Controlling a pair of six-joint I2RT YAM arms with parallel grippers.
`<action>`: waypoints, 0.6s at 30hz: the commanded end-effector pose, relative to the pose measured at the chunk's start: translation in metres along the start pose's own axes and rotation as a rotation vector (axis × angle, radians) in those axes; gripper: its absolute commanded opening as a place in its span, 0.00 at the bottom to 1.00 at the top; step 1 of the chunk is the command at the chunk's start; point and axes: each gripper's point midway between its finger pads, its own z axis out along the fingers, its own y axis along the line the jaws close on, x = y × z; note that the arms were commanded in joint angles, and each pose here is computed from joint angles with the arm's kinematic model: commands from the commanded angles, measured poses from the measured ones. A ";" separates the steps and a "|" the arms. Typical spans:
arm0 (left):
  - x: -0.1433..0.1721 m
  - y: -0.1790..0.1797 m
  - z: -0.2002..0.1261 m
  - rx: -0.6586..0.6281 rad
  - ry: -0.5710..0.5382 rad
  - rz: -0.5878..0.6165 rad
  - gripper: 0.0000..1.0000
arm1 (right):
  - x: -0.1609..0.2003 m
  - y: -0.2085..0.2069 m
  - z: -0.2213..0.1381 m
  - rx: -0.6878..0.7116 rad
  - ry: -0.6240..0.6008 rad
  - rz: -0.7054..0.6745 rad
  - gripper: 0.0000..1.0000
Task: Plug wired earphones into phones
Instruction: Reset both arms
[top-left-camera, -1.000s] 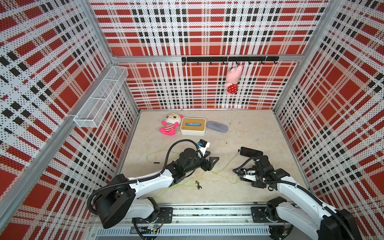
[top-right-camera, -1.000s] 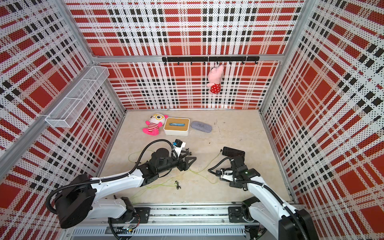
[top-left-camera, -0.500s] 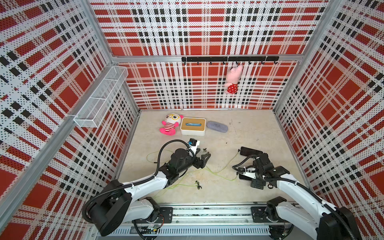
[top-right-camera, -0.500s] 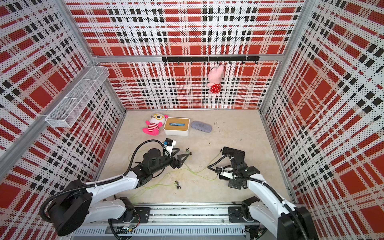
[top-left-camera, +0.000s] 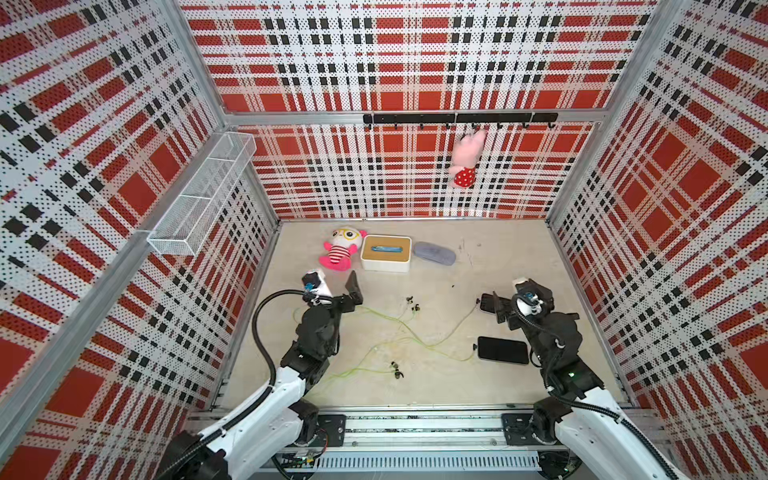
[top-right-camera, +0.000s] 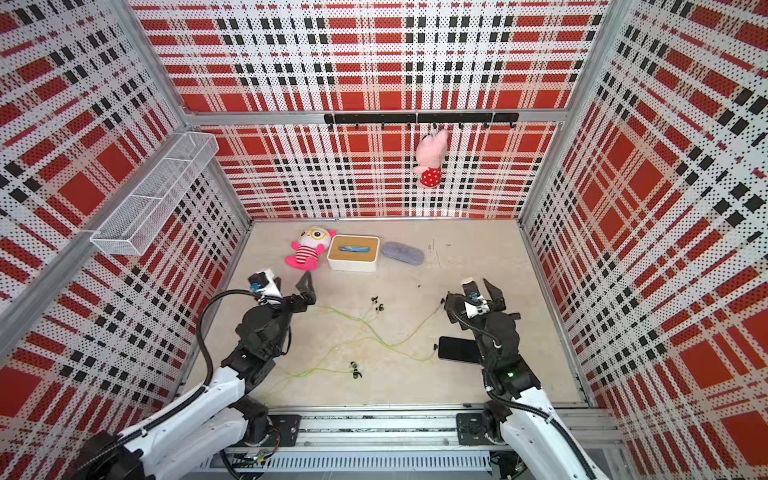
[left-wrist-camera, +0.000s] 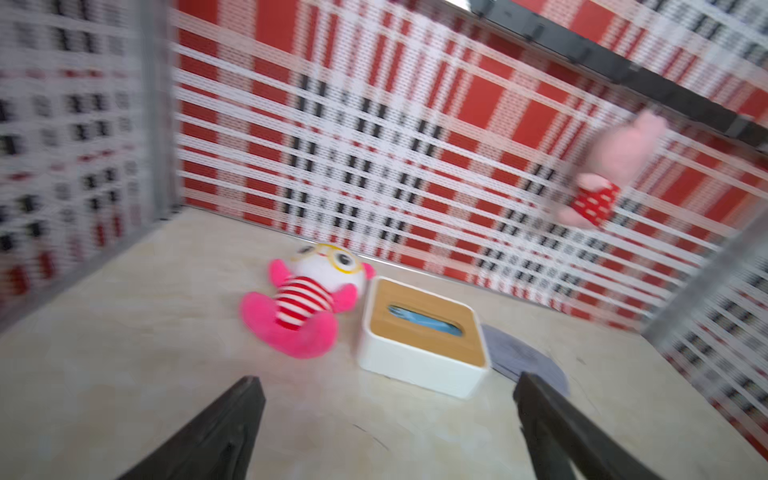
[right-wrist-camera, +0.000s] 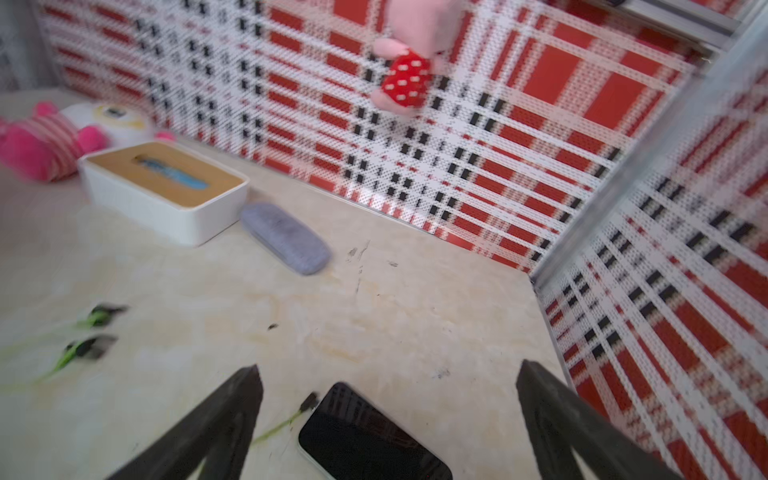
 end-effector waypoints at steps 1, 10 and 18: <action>-0.015 0.064 -0.007 -0.282 -0.106 0.025 0.98 | 0.006 -0.045 -0.001 0.278 -0.116 0.266 1.00; 0.021 0.120 -0.001 -0.323 -0.122 0.156 0.98 | 0.047 -0.028 0.053 0.231 -0.051 0.125 1.00; 0.021 0.115 0.045 -0.147 -0.095 0.106 0.98 | 0.070 -0.040 0.085 0.182 -0.028 0.180 1.00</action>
